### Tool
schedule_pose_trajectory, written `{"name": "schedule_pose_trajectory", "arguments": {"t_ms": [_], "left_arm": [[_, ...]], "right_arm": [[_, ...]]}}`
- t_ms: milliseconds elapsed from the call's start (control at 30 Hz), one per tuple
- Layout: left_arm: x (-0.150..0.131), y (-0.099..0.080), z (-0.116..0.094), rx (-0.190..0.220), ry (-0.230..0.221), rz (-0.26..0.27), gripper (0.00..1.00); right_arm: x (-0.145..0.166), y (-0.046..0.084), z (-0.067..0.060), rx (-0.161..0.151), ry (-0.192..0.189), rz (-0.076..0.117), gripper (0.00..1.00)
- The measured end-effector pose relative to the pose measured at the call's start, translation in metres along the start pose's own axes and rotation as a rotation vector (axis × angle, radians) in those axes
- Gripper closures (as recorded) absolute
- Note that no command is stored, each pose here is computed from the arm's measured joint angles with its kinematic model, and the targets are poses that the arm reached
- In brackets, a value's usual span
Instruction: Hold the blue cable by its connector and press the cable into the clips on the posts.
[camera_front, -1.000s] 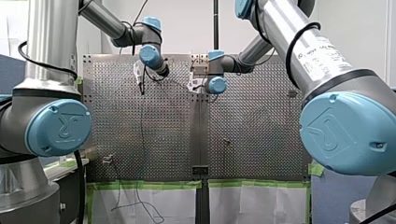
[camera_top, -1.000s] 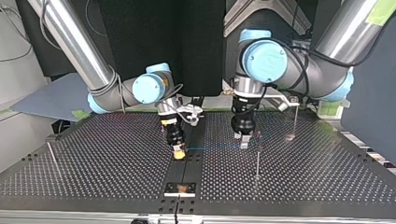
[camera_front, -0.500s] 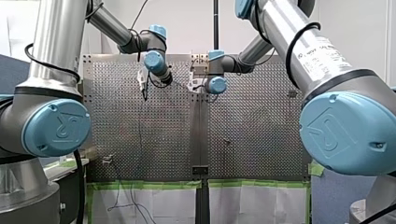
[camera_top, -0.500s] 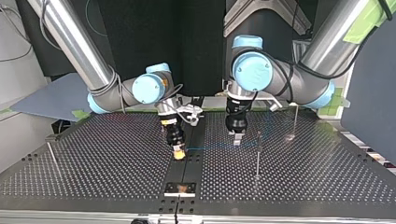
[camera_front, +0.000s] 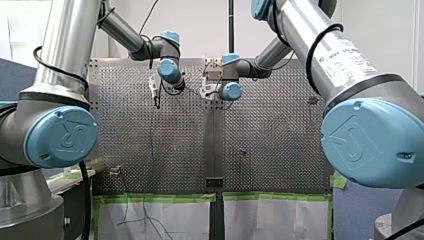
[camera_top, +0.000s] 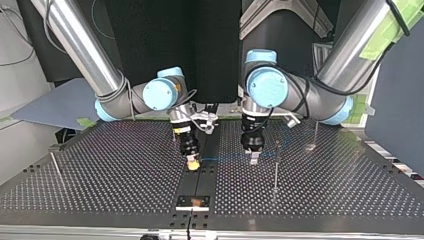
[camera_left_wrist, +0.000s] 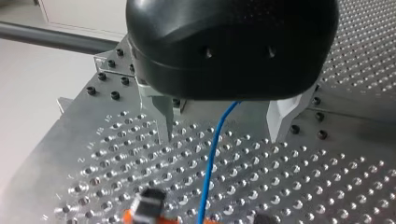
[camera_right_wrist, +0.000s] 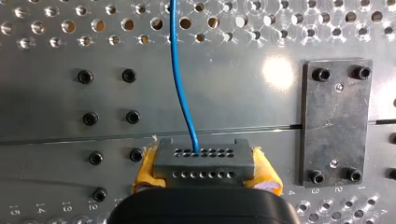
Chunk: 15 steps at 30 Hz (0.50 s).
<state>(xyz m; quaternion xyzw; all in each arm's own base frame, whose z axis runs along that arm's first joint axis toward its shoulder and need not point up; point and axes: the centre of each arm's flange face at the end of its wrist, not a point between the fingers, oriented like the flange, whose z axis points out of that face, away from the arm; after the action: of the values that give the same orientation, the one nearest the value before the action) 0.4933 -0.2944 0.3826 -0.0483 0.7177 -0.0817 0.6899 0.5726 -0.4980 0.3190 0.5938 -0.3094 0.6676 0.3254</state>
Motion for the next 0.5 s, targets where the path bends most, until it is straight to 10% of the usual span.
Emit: {"name": "schedule_pose_trajectory", "arguments": {"t_ms": [500], "left_arm": [[-0.002, -0.006, 0.031, -0.029, 0.004, 0.052, 0.00]], "right_arm": [[0.000, 0.002, 0.000, -0.002, 0.000, 0.000, 1.00]]}}
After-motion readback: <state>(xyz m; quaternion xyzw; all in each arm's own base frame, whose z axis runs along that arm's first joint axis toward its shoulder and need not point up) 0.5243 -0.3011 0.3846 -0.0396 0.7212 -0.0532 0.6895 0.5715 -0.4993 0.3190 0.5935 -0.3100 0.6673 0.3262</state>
